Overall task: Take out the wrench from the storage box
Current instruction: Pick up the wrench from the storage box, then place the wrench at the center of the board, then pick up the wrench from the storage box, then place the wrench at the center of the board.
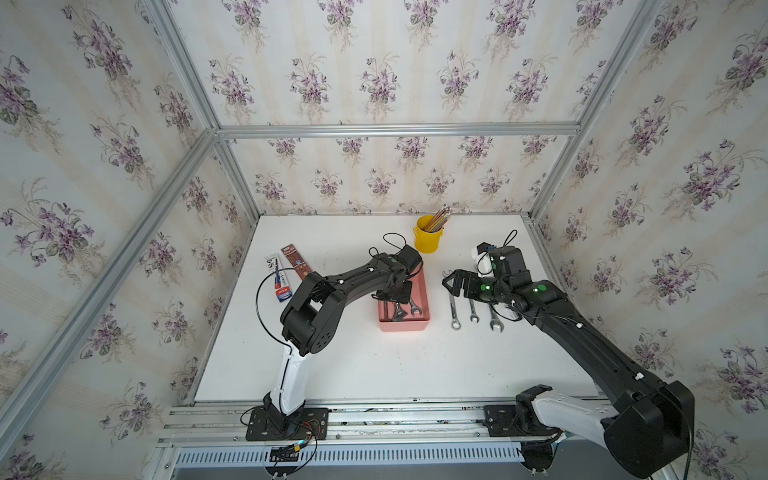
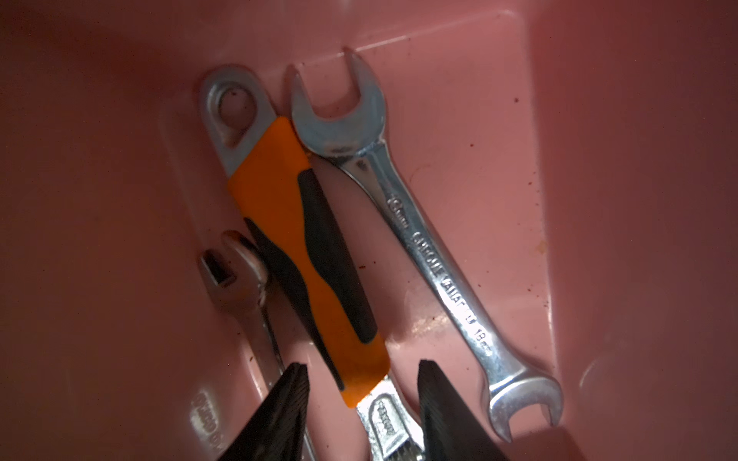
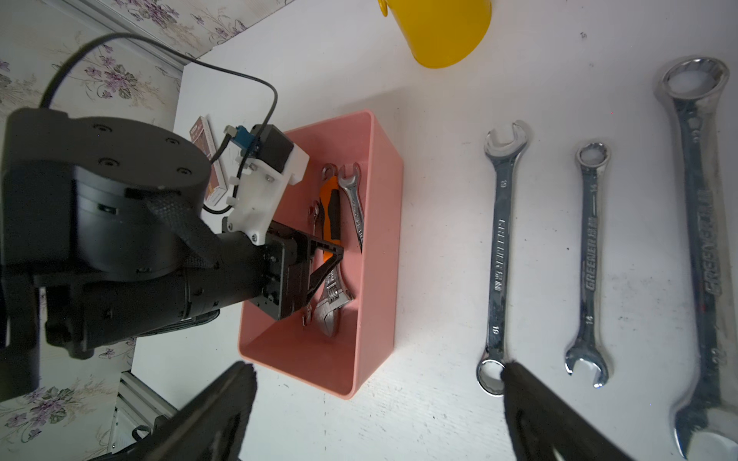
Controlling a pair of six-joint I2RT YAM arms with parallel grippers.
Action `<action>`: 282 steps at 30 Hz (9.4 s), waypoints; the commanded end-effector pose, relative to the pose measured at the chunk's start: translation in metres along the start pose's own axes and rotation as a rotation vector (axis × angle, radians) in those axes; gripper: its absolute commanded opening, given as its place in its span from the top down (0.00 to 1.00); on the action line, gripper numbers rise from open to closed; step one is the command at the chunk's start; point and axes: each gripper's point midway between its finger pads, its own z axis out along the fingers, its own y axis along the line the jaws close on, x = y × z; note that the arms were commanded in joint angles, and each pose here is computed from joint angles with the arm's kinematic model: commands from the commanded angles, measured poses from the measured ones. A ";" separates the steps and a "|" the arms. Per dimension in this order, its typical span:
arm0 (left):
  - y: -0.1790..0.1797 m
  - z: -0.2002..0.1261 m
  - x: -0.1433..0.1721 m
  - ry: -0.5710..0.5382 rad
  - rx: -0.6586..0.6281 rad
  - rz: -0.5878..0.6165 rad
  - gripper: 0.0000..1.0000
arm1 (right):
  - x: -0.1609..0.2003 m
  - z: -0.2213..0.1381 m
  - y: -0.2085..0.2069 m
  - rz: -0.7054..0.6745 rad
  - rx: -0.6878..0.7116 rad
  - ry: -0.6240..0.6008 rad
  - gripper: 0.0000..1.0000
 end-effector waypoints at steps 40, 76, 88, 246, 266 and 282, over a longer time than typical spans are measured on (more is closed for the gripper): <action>-0.014 -0.056 -0.015 -0.097 0.079 0.019 0.81 | -0.006 0.001 0.004 0.019 -0.021 -0.019 0.00; 0.126 -0.023 0.010 0.015 -0.063 -0.024 0.77 | 0.002 0.027 0.043 -0.025 -0.135 0.044 0.00; 0.127 0.007 0.011 0.084 -0.078 -0.054 0.66 | 0.005 0.027 0.039 -0.027 -0.123 0.047 0.00; 0.103 -0.118 -0.022 0.025 -0.103 0.139 0.86 | -0.016 0.009 0.024 0.013 -0.100 -0.042 0.00; 0.173 0.002 0.008 0.188 -0.146 -0.042 0.85 | -0.012 0.008 0.021 -0.010 -0.080 -0.019 0.00; 0.187 -0.003 0.016 0.197 -0.179 -0.084 0.63 | -0.010 0.005 0.019 -0.017 -0.075 -0.019 0.00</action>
